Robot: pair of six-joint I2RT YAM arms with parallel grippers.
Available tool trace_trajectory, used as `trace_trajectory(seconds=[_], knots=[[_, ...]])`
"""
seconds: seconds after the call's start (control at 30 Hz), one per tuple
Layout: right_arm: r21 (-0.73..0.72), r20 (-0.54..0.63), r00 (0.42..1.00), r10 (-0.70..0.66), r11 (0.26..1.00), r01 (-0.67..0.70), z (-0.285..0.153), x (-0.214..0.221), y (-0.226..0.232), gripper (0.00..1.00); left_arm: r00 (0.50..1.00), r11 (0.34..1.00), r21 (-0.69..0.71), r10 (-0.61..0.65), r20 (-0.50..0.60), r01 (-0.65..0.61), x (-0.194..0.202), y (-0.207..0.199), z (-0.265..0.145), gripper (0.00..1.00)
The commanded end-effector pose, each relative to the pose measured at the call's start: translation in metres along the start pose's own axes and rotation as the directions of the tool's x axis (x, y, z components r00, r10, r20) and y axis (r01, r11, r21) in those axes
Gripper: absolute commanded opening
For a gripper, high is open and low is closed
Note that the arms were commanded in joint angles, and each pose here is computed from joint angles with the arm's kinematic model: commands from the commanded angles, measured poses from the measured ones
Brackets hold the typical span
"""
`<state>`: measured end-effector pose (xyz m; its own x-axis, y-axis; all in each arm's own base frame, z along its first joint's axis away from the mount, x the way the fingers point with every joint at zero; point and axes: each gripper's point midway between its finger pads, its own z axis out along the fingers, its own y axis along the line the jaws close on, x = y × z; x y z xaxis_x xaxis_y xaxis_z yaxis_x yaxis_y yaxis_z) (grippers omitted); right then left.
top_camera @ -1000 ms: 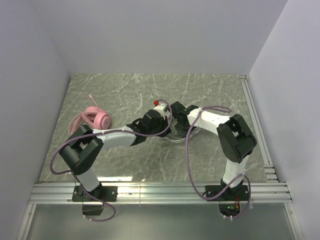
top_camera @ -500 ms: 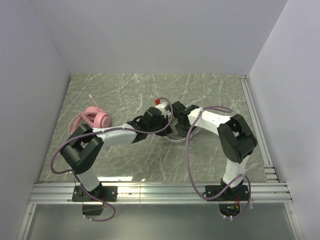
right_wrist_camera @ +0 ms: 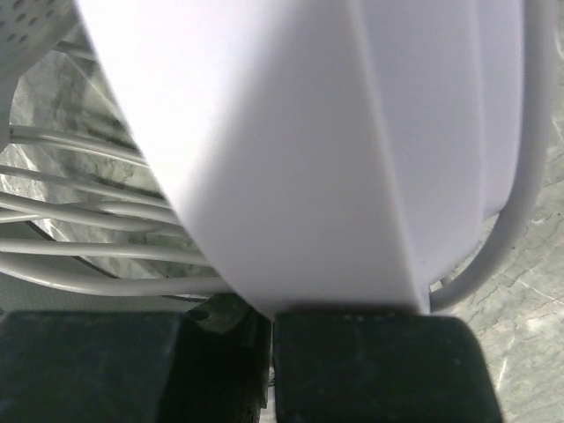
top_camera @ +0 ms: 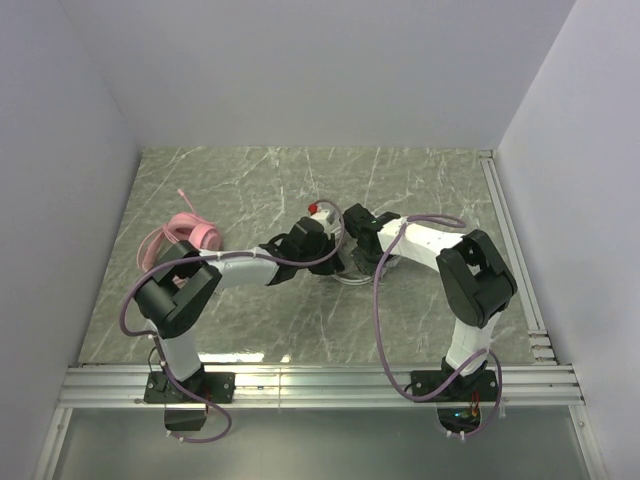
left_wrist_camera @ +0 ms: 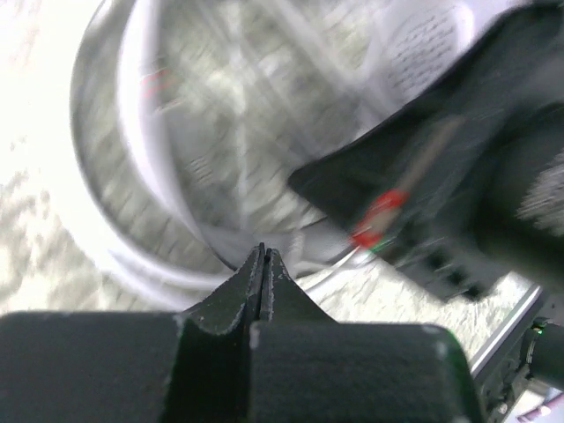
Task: Wrap the headphones
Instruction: Wrap the headphone cable with the right arm
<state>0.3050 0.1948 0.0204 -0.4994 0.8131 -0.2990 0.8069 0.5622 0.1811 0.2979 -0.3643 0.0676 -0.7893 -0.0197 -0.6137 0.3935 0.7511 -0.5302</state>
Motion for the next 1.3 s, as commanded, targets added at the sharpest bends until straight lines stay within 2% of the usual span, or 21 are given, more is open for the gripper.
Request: trace_trajectory(seconds=[0.0, 0.1, 0.33, 0.5, 0.63, 0.8, 1.07, 1.17, 1.27], knots=[[-0.012, -0.003, 0.999, 0.038, 0.999, -0.038, 0.004, -0.002, 0.0, 0.0, 0.992, 0.995, 0.049, -0.092, 0.087, 0.088, -0.017, -0.008, -0.014, 0.0], [-0.008, -0.002, 0.999, 0.032, 0.999, -0.032, 0.004, -0.002, 0.002, 0.0, 0.985, 0.993, 0.035, -0.12, 0.121, 0.116, -0.02, -0.003, -0.017, 0.0], [-0.012, -0.008, 0.999, 0.04, 0.999, -0.04, 0.004, -0.001, 0.003, 0.0, 0.987, 0.992, -0.002, -0.126, 0.1, 0.127, -0.019, 0.002, -0.006, 0.0], [-0.02, -0.016, 0.998, 0.056, 0.998, -0.056, 0.002, 0.0, 0.003, 0.0, 0.97, 0.988, -0.003, -0.153, 0.187, 0.156, -0.031, 0.003, -0.025, 0.0], [-0.047, -0.035, 0.99, 0.134, 0.99, -0.136, -0.002, 0.0, 0.004, 0.0, 0.956, 0.985, 0.036, -0.17, 0.237, 0.167, -0.028, 0.005, -0.041, 0.0], [-0.048, -0.051, 0.979, 0.195, 0.979, -0.198, -0.006, 0.001, 0.006, 0.0, 0.959, 0.989, -0.019, -0.139, 0.246, 0.148, -0.031, 0.015, -0.034, 0.13], [-0.022, -0.046, 0.967, 0.252, 0.967, -0.253, -0.005, 0.0, 0.003, 0.0, 0.936, 0.988, 0.0, -0.144, 0.322, 0.153, -0.037, 0.021, -0.046, 0.18], [0.001, -0.031, 0.962, 0.271, 0.963, -0.271, -0.004, -0.001, 0.001, 0.0, 0.941, 0.993, 0.054, -0.114, 0.319, 0.102, -0.036, 0.012, -0.053, 0.26], [0.017, -0.031, 0.958, 0.286, 0.958, -0.286, -0.001, 0.0, 0.0, 0.0, 0.943, 0.992, 0.097, -0.106, 0.314, 0.079, -0.038, 0.002, -0.058, 0.28]])
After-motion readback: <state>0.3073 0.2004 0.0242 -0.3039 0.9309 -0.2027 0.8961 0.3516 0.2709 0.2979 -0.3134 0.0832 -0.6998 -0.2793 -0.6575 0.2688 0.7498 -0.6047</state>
